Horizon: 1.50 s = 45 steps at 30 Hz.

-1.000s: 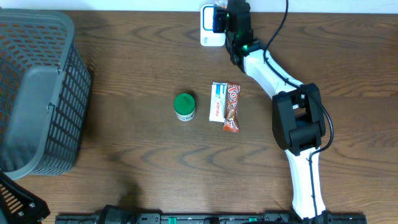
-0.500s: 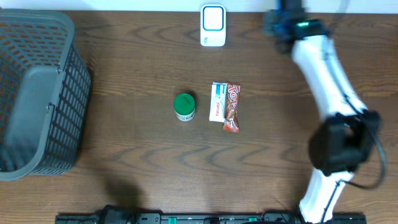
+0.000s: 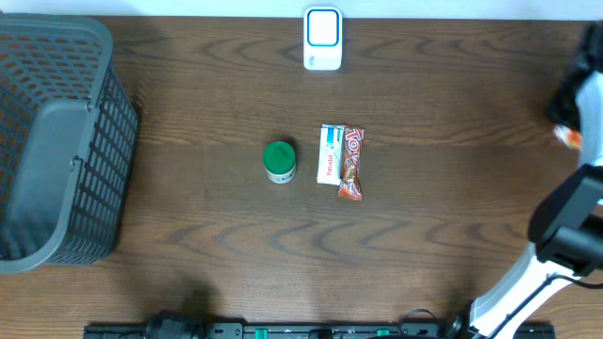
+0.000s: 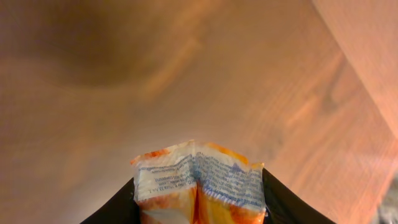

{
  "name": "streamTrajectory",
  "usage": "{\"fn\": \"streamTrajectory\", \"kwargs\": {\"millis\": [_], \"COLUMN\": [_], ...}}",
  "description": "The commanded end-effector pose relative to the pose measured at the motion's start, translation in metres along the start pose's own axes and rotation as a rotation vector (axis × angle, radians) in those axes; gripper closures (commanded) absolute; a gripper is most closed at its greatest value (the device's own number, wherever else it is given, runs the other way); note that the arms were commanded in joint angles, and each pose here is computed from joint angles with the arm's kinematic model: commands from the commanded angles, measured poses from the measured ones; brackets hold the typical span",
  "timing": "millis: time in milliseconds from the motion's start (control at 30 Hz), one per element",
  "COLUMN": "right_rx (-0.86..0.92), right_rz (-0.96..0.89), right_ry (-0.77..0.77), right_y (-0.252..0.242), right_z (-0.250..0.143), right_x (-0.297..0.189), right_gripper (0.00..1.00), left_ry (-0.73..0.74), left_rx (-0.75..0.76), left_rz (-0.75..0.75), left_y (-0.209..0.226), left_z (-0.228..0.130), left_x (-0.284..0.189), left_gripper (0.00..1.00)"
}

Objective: Scan the item barcode
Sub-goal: 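Carry the packet to the right table edge and release it, then reach the right gripper down and grasp the green-capped bottle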

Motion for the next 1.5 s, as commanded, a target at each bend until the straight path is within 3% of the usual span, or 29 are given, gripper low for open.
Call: {"fn": "streamTrajectory", "kwargs": {"millis": [0,100,133,167,233,433,633,833,967,1167,1300,1467], "right_rx": [0.053,0.107,0.128,0.149,0.185,0.198,0.201,0.088,-0.049,-0.370,-0.595,-0.676], "right_rz": [-0.049,-0.039,-0.026,-0.005,0.050,0.125,0.305,0.444,0.501,0.671,0.899,0.949], "right_ry": [0.088,0.141,0.154,0.164,0.173,0.144,0.066,-0.008,-0.034,-0.023,-0.004,0.036], "right_y": [-0.032,-0.050,-0.055,-0.059,-0.063,-0.080,-0.073,-0.028,0.039,0.173,0.246,0.297], "right_z": [-0.016,-0.030,-0.035,-0.039,-0.044,-0.036,-0.002,0.021,0.019,-0.039,-0.100,-0.168], "right_x": [0.033,0.059,0.067,0.075,0.084,0.082,0.031,-0.037,-0.089,-0.177,-0.241,-0.288], "right_gripper": [0.56,0.55,0.50,0.40,0.01,0.01,0.01,0.01,0.01,0.01,0.01,0.01], "left_ry": [0.051,0.156,0.189,0.215,0.246,0.313,0.421,0.412,0.427,0.513,0.626,0.676], "left_rx": [0.042,0.098,0.116,0.131,0.147,0.183,0.250,0.247,0.186,-0.087,-0.089,-0.040], "left_rz": [0.018,0.033,0.039,0.044,0.049,0.061,0.128,0.141,0.161,0.279,0.364,0.409], "left_y": [0.003,0.008,0.010,0.011,0.013,0.016,0.029,0.036,0.046,0.065,0.079,0.089], "left_z": [-0.011,-0.031,-0.037,-0.042,-0.048,-0.075,-0.141,-0.200,-0.244,-0.296,-0.318,-0.330], "left_x": [-0.002,-0.004,-0.005,-0.006,-0.007,-0.004,0.003,0.012,0.008,-0.011,-0.028,-0.039], "left_gripper": [0.07,0.07,0.07,0.07,0.07,0.07,0.07,0.07,0.06,0.07,0.07,0.07]}}
Point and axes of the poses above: each gripper's point midway between its finger pads, its own x axis out along the fingers, its own y axis along the line the jaws close on, z = x × y, the point moved 6 cm from there along -x, back along the fingers, and after that the axes turned 12 degrees about -x, right-handed, at the moved point
